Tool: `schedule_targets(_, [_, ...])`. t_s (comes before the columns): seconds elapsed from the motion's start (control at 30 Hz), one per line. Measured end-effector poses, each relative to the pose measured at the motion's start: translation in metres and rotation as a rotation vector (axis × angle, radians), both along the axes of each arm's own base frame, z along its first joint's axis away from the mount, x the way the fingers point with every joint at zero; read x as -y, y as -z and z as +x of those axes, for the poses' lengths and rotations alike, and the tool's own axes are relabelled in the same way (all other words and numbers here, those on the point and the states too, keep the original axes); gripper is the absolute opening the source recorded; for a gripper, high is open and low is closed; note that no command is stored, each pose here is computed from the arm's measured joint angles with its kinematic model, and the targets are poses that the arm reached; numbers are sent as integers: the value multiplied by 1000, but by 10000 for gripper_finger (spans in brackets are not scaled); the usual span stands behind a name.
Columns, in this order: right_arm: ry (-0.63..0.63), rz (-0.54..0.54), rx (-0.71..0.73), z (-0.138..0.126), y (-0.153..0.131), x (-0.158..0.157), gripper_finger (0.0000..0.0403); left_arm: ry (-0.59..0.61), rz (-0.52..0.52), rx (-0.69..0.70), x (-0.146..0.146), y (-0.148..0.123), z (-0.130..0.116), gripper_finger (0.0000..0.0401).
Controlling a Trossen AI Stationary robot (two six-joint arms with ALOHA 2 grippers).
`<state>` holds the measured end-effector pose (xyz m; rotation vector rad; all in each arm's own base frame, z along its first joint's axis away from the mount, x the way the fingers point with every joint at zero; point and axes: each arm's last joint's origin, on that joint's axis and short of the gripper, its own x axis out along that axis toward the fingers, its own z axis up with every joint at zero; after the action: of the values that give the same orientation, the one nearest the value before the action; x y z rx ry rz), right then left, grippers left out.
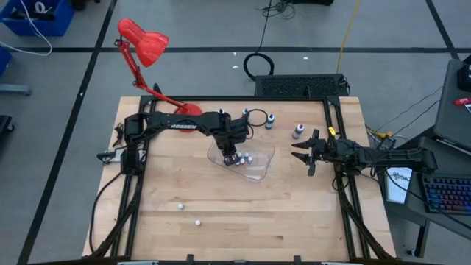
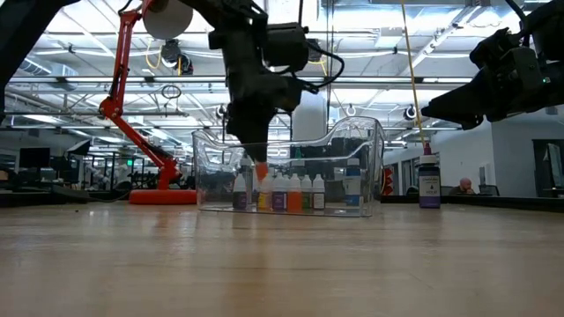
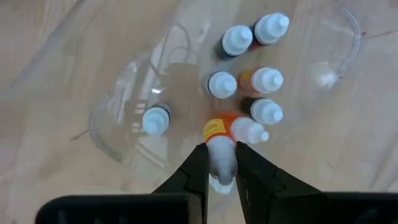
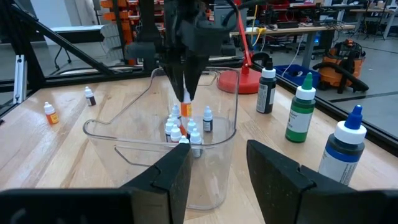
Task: Pick & Place food coloring
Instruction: Put the small orange food coloring bottle in the transparent bin
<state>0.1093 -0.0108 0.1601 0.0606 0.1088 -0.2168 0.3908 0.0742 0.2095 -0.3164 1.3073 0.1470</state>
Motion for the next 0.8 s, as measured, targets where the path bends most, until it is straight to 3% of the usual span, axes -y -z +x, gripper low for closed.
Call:
schedule_targets(0.27, [0,0,0,0,0,0,144,4,33,-13,10,0,2,55])
schedule_targets(0.8, [0,0,0,0,0,0,144,-21,61,-17,1,8,2,55])
